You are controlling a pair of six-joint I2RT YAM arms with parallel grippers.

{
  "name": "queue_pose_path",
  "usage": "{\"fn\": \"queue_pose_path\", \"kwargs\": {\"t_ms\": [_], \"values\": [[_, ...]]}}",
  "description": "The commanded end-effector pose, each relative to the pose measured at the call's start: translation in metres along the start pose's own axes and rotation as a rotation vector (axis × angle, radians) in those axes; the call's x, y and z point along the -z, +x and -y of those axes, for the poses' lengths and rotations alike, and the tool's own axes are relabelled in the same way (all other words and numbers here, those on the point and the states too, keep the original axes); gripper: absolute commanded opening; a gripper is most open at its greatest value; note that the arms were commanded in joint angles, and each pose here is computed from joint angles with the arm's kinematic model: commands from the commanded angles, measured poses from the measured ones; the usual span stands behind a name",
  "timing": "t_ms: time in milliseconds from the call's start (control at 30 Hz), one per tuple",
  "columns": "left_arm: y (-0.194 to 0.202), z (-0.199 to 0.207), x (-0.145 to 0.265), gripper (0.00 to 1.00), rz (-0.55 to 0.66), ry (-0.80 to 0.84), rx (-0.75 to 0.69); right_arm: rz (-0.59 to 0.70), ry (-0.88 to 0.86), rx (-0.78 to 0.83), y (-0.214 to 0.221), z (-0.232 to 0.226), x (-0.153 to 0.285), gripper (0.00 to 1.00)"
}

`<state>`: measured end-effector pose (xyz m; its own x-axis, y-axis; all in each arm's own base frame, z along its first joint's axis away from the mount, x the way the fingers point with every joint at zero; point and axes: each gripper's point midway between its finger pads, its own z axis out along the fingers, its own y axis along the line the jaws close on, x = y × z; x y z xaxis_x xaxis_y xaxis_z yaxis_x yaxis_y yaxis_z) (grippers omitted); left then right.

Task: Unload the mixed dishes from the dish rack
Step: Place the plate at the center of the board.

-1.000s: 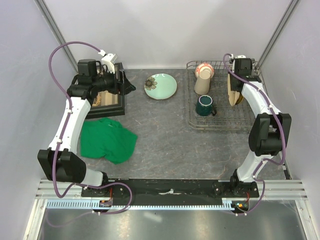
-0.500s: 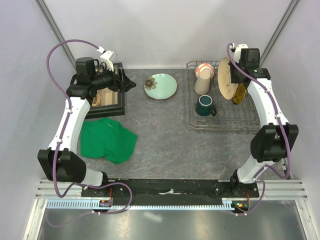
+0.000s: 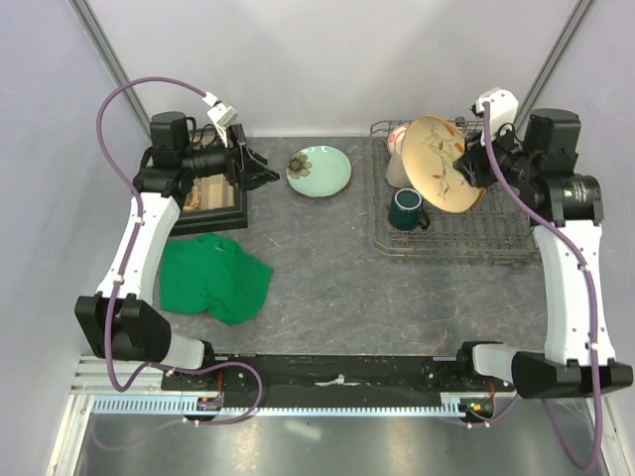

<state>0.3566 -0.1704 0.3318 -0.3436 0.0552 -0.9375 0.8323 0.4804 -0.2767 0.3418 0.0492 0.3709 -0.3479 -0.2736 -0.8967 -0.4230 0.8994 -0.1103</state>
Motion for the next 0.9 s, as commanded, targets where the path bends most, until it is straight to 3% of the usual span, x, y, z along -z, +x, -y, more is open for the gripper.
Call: {"fn": "queue_pose_path", "kwargs": {"t_ms": [0,433,867], "values": [[-0.011,0.038,0.001,0.78,0.034,0.179,-0.09,0.177,-0.282,0.084,-0.033,-0.059,0.033,0.0],[0.001,0.116,-0.035,0.79,-0.02,0.329,-0.297,0.139,-0.606,0.159,-0.012,-0.133,0.034,0.0],[0.012,0.148,-0.07,0.81,-0.058,0.465,-0.36,0.055,-0.722,0.258,0.015,-0.183,0.021,0.01]]}}
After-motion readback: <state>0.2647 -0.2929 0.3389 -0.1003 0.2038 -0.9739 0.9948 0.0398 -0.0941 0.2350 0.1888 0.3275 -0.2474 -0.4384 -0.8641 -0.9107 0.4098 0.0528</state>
